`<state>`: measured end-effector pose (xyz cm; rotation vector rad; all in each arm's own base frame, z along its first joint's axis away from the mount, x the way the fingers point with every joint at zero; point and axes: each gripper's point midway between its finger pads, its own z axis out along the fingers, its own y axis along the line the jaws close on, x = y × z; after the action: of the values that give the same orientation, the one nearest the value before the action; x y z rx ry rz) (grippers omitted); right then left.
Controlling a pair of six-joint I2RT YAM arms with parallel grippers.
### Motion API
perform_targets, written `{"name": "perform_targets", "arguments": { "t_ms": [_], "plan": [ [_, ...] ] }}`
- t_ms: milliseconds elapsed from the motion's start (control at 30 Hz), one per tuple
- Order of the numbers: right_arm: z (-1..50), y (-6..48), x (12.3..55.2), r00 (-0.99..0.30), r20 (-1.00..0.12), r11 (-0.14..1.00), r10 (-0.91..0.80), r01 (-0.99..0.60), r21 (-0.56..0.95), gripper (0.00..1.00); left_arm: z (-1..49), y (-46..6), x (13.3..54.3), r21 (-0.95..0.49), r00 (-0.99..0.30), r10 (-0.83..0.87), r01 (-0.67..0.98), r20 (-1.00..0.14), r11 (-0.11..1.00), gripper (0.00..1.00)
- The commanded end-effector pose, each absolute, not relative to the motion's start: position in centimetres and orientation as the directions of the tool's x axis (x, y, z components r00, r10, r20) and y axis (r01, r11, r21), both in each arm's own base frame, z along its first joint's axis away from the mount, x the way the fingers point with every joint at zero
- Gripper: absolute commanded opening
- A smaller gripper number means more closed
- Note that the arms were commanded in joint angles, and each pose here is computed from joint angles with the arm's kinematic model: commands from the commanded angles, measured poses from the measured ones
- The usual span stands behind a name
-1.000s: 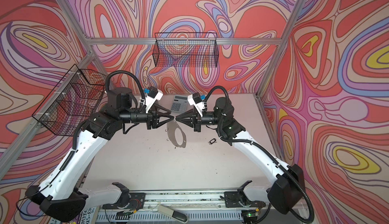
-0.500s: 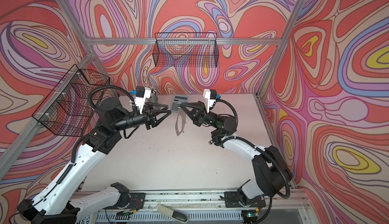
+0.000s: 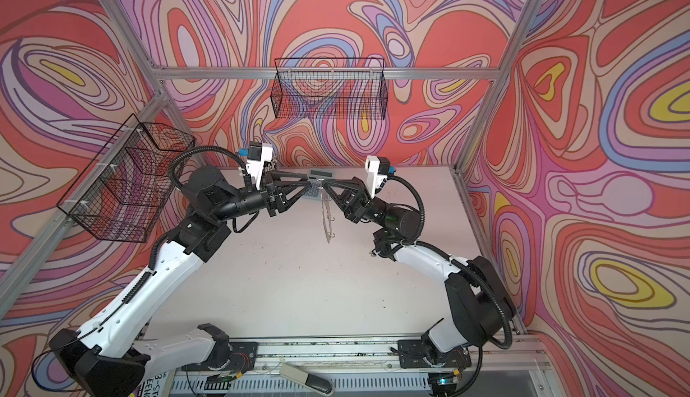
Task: Attach keys to a key ring
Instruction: Pass the keyring.
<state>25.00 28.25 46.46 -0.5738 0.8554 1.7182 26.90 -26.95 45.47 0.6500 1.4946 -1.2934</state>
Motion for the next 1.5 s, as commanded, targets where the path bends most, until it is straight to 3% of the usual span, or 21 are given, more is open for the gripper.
{"name": "perform_targets", "arguments": {
  "t_ms": [0, 433, 667, 1067, 1367, 1467],
  "plan": [
    [48.5, 27.2, 23.2, -0.239, -0.72, -0.173, 0.651, -0.971, 0.167, 0.0, 48.2, -27.5, 25.5, -0.345, -0.293, -0.245, 0.917, -0.924, 0.203, 0.46],
    [48.5, 27.4, 23.2, -0.234, -0.728, -0.161, 0.645, -0.972, 0.171, 0.0, 47.9, -28.7, 24.9, -0.333, -0.293, -0.216, 0.926, -0.931, 0.179, 0.38],
    [48.4, 27.3, 23.4, -0.209, -0.739, -0.117, 0.64, -0.978, 0.175, 0.0, 48.4, -27.0, 24.5, -0.301, -0.231, -0.269, 0.917, -0.935, 0.261, 0.37],
    [48.5, 27.5, 23.3, -0.213, -0.743, -0.123, 0.635, -0.977, 0.175, 0.0, 48.3, -28.5, 23.5, -0.316, -0.278, -0.227, 0.936, -0.934, 0.154, 0.36],
    [48.4, 27.8, 23.3, -0.216, -0.748, -0.125, 0.628, -0.976, 0.176, 0.0, 48.2, -29.2, 23.3, -0.308, -0.276, -0.21, 0.941, -0.938, 0.138, 0.34],
    [48.3, 27.8, 23.2, -0.218, -0.749, -0.127, 0.625, -0.976, 0.177, 0.0, 48.4, -28.9, 23.3, -0.298, -0.26, -0.221, 0.941, -0.94, 0.159, 0.27]
  ]
}}
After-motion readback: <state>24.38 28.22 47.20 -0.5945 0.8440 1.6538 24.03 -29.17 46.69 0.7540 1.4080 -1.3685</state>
